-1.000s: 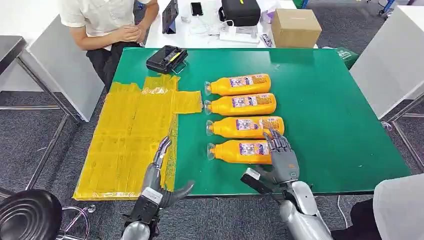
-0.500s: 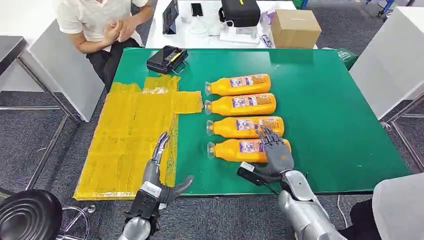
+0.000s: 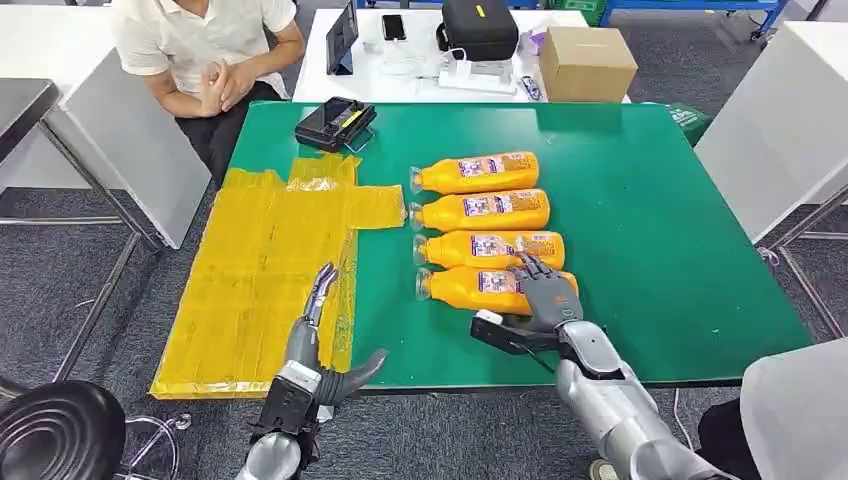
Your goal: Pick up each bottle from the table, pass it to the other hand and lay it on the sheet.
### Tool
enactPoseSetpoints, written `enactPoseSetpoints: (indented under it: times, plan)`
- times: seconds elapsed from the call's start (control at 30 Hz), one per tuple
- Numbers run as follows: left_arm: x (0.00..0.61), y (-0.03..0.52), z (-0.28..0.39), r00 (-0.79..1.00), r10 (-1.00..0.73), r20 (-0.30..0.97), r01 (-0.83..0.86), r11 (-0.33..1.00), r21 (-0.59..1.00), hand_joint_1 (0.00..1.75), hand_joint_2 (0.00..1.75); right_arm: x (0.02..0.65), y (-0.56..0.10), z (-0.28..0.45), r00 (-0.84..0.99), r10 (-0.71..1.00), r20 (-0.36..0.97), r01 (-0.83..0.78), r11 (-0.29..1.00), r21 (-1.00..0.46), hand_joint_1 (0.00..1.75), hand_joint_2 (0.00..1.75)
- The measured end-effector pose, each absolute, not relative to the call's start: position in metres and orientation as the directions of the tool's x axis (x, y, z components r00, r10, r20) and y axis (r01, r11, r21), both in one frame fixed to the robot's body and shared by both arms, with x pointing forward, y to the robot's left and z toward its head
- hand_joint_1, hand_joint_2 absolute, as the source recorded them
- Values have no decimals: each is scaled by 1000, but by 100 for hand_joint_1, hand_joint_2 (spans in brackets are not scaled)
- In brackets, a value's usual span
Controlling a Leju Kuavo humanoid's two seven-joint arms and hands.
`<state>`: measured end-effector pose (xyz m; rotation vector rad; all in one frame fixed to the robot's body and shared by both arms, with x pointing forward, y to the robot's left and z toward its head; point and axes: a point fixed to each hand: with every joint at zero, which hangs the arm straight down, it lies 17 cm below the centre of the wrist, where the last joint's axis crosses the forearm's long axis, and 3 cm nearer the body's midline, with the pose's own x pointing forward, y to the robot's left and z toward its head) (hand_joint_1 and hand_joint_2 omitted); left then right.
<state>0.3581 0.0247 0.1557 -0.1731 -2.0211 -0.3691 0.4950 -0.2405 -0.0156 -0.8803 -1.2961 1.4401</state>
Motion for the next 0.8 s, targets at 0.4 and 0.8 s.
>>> enactPoseSetpoints:
  times: [0.4,0.8]
  plan:
    - [357,24,158,-460,-31,887,284,942,181,0,175,494,-241,-19,-272,960,65,-211,7,-977,162,175]
    - [357,28,157,-396,76,915,328,943,64,0,175,474,-219,-19,-308,877,369,-277,288,-917,175,175]
